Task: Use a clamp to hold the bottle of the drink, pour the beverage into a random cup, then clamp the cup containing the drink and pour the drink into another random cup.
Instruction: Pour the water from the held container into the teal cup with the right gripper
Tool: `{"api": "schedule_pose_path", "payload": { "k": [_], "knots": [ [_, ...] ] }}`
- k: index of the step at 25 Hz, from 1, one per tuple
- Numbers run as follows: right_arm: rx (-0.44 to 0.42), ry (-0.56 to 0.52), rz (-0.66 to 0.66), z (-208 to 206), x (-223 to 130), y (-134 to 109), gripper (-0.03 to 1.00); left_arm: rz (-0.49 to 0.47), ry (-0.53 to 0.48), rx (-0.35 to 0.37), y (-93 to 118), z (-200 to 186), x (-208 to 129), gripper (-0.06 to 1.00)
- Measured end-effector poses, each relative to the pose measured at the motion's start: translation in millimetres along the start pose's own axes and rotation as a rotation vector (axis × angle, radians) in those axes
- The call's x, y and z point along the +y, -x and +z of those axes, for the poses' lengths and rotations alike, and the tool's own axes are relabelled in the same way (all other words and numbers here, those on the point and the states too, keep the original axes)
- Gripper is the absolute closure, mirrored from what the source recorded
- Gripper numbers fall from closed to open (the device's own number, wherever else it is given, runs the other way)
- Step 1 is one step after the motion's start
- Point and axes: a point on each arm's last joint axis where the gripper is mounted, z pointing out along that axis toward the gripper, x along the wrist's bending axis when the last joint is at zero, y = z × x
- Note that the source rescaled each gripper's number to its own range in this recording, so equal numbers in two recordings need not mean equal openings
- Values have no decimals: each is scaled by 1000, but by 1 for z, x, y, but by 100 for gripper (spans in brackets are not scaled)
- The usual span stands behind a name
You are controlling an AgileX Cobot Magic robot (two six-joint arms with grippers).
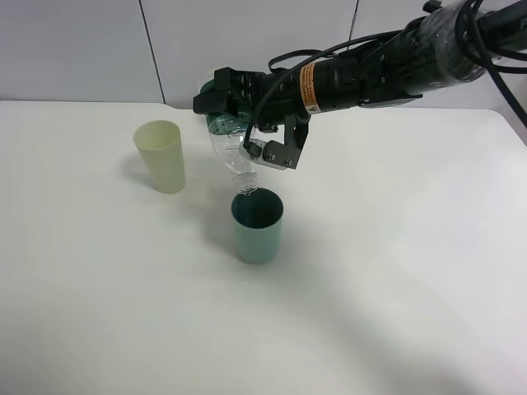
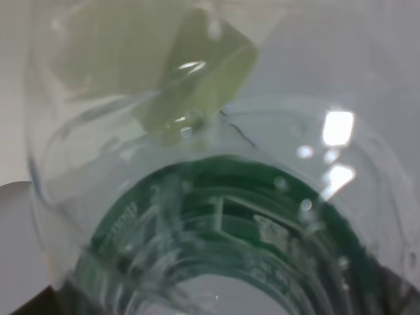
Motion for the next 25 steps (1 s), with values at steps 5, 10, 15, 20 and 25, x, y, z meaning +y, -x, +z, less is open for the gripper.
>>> {"api": "schedule_pose_path", "payload": {
  "k": [5, 10, 15, 20, 25],
  "knots": [
    [0, 0, 31, 0, 0, 0, 91, 0, 0, 0, 0, 0, 0, -2],
    [0, 0, 264, 0, 0, 0, 91, 0, 0, 0, 0, 0, 0, -2],
    [0, 0, 643, 0, 0, 0, 91, 0, 0, 0, 0, 0, 0, -2],
    [-12, -25, 1011, -2, -3, -2, 91, 0, 0, 0, 0, 0, 0, -2],
    [-51, -68, 1440, -7, -10, -7, 91, 0, 0, 0, 0, 0, 0, -2]
  ]
}}
